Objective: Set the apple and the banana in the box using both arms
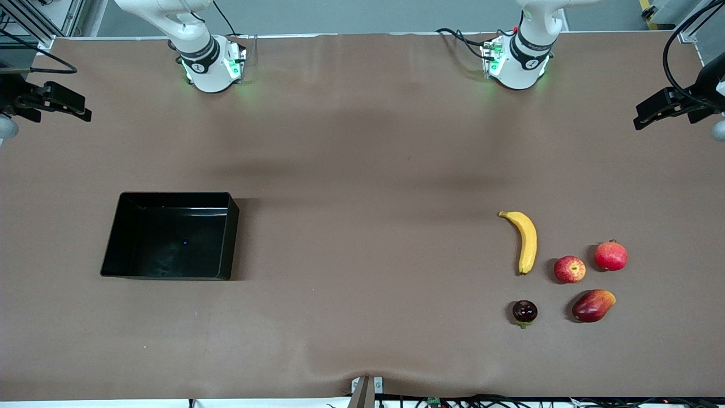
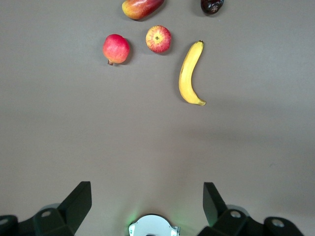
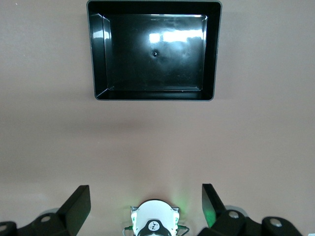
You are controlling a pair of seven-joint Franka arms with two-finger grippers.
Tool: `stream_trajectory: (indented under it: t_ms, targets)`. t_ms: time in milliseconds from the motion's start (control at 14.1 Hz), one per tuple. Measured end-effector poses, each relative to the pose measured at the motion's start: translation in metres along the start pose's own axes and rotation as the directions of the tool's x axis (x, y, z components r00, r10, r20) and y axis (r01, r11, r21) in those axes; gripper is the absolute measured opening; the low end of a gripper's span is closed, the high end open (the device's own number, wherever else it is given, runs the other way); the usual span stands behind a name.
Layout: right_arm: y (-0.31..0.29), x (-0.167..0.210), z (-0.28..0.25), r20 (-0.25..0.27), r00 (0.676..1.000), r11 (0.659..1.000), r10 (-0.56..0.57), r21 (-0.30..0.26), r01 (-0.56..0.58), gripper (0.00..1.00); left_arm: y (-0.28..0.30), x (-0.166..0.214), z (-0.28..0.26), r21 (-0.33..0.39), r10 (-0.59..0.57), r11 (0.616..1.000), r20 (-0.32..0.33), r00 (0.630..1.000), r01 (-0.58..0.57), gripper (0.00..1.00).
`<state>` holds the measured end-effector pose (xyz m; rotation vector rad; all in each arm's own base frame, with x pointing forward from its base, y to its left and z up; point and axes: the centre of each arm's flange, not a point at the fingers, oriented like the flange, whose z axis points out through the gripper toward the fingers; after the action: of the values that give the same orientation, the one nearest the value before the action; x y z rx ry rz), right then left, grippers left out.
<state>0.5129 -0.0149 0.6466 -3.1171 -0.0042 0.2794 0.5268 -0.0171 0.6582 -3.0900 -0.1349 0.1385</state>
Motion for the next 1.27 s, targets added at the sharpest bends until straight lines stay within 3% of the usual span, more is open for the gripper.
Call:
stream_trajectory:
  t_ms: [707,1273]
  targets:
    - [0.001,0.003,0.001,-0.008,1.0,1.0,0.002,0.0,-0.002,1.0,0.002,0.012,0.017,0.0,0.003,1.0,0.033,0.999,-0.003,1.0]
    - [0.027,0.038,0.029,-0.009,0.999,0.999,0.049,0.003,-0.049,1.0,0.006,0.092,0.119,-0.012,-0.009,1.0,0.041,0.999,0.009,1.0]
